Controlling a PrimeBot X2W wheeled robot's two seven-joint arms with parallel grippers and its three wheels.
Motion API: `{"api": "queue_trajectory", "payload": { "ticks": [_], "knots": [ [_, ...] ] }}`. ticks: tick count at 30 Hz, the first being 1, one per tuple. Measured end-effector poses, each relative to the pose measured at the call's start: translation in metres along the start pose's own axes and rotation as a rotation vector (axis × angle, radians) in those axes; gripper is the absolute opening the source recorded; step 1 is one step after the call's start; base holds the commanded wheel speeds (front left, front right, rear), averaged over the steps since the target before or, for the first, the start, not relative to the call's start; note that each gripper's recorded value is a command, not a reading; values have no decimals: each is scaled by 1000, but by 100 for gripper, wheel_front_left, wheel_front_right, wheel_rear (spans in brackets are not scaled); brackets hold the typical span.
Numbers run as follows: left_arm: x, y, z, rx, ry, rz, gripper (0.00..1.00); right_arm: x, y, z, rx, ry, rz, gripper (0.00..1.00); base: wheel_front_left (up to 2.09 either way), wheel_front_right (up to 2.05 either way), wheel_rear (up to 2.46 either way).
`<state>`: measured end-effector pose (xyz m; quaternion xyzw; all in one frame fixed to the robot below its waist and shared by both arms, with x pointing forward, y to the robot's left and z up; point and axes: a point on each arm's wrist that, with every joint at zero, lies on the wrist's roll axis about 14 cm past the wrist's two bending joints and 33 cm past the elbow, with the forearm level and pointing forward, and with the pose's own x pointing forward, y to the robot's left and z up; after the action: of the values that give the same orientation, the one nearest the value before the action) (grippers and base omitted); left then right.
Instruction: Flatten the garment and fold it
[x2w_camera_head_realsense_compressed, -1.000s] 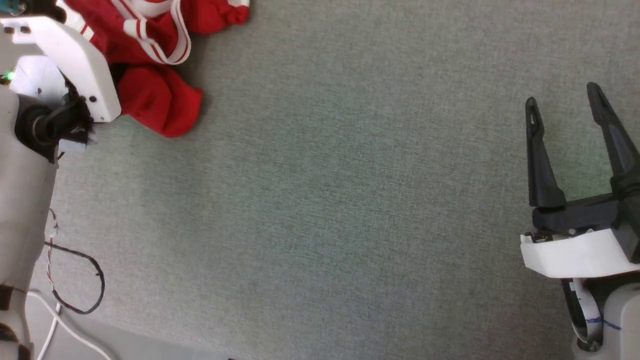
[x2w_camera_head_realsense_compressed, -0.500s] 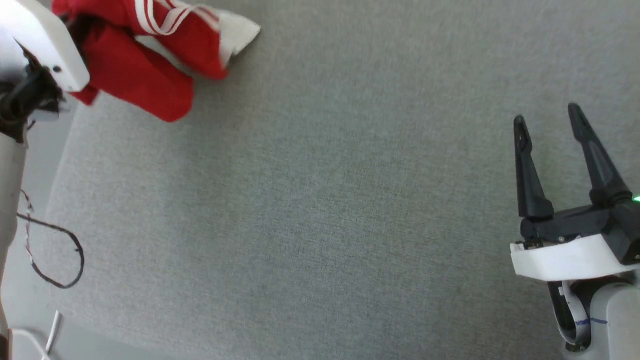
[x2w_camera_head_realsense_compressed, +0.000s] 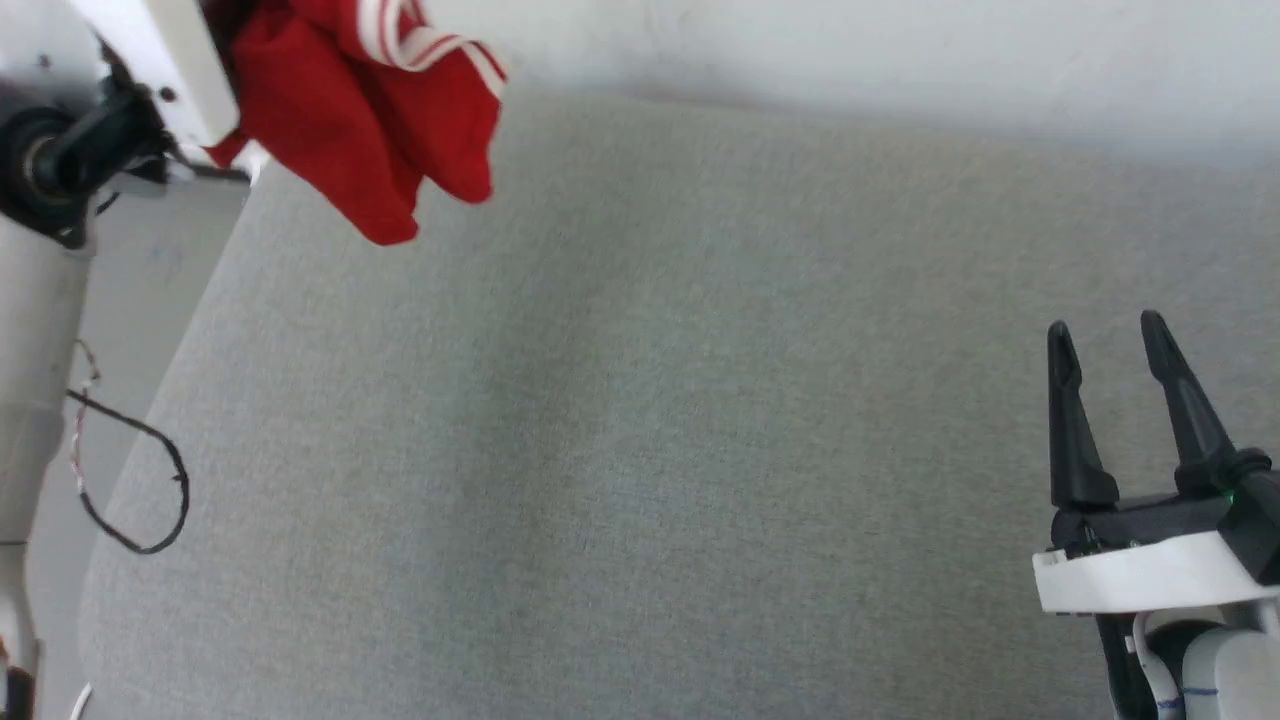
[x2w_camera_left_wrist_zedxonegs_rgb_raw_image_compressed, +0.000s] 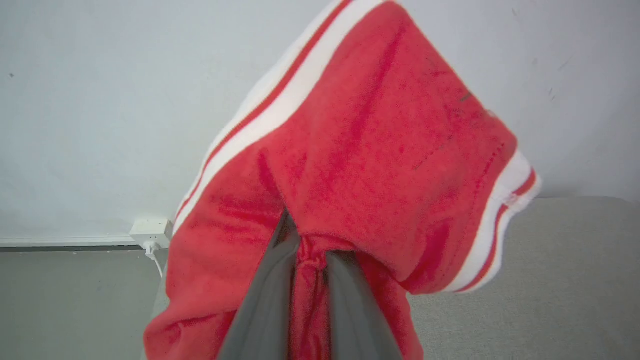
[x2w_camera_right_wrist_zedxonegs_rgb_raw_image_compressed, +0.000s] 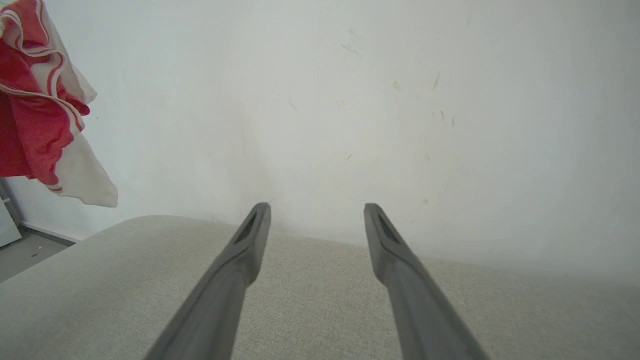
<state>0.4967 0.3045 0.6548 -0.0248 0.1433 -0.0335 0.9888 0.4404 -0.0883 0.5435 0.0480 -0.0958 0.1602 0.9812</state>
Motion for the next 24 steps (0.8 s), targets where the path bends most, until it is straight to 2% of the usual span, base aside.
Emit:
{"api": "queue_trajectory", "payload": {
  "ticks": [6,12,19,24],
  "knots": [
    [-17,-60,33,45,-65,-143,0,-19,-8,26,-1,-58,-36,100,0,0,0],
    [-21,-148,47,95,-104,-366,0,-41,-27,43,-25,-90,-104,100,0,0,0],
    [-22,-238,13,158,-38,-605,0,-63,-56,60,-65,-122,-199,100,0,0,0],
    [-15,-277,-17,180,8,-703,0,-74,-70,59,-79,-113,-247,100,0,0,0]
  ]
}}
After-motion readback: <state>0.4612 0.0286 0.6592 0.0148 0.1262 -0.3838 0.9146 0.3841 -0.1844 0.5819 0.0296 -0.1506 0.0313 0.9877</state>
